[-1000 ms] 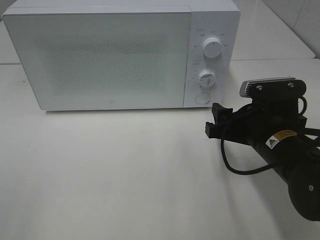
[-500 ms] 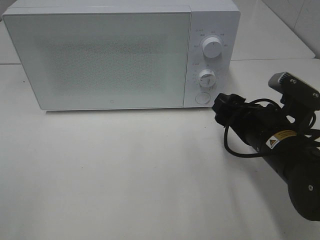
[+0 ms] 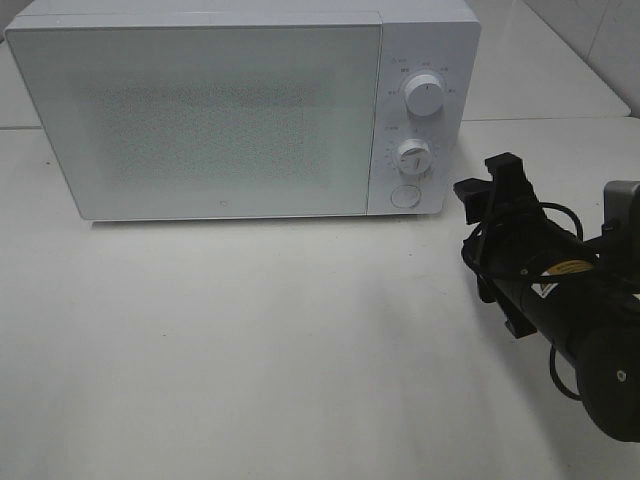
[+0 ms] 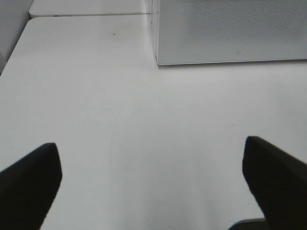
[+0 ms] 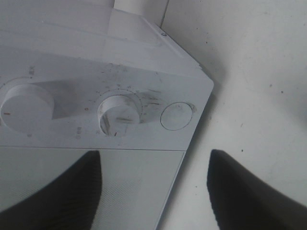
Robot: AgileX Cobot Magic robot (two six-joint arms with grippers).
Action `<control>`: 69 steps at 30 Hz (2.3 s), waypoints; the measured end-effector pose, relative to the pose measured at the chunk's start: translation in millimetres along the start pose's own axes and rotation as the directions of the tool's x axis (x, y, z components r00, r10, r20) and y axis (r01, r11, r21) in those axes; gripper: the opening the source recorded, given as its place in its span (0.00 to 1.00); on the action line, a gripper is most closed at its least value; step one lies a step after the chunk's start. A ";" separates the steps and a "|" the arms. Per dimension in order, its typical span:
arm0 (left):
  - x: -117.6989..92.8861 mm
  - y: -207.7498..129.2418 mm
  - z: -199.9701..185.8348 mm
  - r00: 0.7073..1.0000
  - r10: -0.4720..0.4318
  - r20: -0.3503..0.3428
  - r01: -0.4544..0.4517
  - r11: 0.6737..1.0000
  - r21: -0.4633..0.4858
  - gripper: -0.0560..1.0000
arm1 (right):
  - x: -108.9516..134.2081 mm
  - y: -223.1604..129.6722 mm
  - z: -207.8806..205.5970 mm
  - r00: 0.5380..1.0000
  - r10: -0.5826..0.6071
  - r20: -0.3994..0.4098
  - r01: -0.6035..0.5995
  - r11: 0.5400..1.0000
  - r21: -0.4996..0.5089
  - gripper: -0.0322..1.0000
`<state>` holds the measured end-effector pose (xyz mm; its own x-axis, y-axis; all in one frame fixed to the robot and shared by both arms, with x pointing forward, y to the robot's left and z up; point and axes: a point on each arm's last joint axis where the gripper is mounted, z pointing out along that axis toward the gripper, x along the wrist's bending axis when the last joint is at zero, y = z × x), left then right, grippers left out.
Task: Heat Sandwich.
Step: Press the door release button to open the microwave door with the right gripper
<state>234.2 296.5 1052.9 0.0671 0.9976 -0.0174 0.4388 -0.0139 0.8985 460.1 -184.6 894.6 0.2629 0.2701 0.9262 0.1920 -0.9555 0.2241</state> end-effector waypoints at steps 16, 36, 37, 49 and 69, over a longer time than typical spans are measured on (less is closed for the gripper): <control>0.0 0.0 0.0 1.000 0.000 0.000 0.000 1.000 0.000 0.96 | -0.4 -0.2 0.0 0.979 0.202 0.005 -0.202 0.979 0.001 0.04; 0.0 0.0 0.0 1.000 0.000 0.000 0.000 1.000 0.000 0.96 | 1.9 -4.7 17.1 0.954 0.271 0.128 -0.277 0.961 0.028 0.04; 0.0 0.0 0.0 1.000 0.000 0.000 0.000 1.000 0.000 0.96 | 3.4 -3.5 19.7 0.953 0.273 0.129 -0.279 0.960 0.028 0.04; 0.0 0.0 0.0 1.000 0.000 0.000 0.000 1.000 0.000 0.96 | 3.2 -3.3 44.3 0.948 0.271 0.167 -0.279 0.960 0.029 0.04; 0.0 0.0 0.0 1.000 0.000 0.000 0.000 1.000 0.000 0.96 | -0.3 -25.2 89.9 0.946 0.264 0.188 -0.278 0.959 0.052 0.04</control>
<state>234.2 296.5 1052.9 0.0671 0.9976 -0.0174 0.4388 -0.0139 0.8985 540.1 -149.9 861.4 0.4770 0.0259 0.8785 0.1606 -0.9853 -0.0582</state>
